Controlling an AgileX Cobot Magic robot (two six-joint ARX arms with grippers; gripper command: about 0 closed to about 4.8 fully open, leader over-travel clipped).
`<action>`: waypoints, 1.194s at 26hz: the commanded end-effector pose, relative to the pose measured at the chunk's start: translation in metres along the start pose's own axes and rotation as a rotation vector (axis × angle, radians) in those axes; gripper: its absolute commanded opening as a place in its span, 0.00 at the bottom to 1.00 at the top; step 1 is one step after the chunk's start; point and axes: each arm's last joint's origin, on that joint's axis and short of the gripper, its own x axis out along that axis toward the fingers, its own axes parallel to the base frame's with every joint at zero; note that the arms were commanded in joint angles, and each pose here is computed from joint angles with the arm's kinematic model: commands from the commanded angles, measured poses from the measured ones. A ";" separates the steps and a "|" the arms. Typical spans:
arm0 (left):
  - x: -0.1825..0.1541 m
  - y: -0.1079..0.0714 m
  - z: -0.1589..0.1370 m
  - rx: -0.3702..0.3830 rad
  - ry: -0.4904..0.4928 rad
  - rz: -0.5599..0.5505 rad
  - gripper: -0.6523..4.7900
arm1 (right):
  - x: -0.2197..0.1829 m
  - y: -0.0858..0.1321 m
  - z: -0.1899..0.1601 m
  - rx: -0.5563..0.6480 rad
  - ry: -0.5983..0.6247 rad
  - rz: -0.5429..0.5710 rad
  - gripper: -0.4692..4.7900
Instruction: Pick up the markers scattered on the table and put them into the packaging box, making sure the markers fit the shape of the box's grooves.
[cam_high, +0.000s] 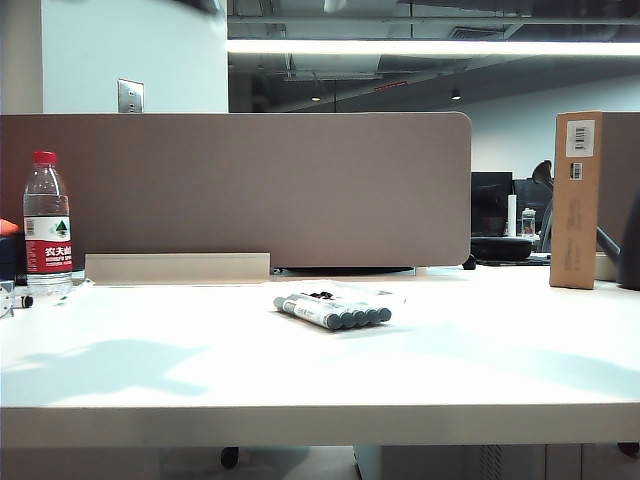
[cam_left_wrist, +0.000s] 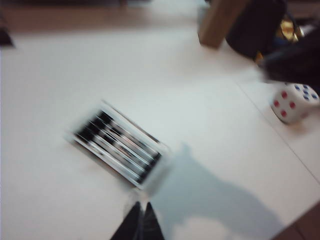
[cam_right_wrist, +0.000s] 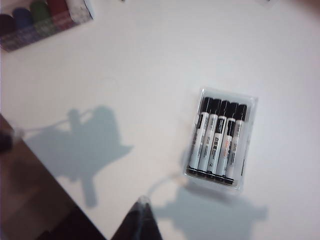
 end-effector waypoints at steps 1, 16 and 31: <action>-0.034 -0.006 -0.004 0.063 -0.014 0.044 0.11 | -0.040 0.013 -0.004 0.029 -0.074 -0.005 0.08; -0.170 0.015 -0.089 0.181 -0.350 -0.228 0.11 | -0.128 0.153 -0.069 -0.131 -0.231 -0.345 0.08; -0.194 0.031 -0.135 0.163 -0.358 -0.182 0.11 | -0.102 0.157 -0.116 -0.140 -0.134 -0.403 0.08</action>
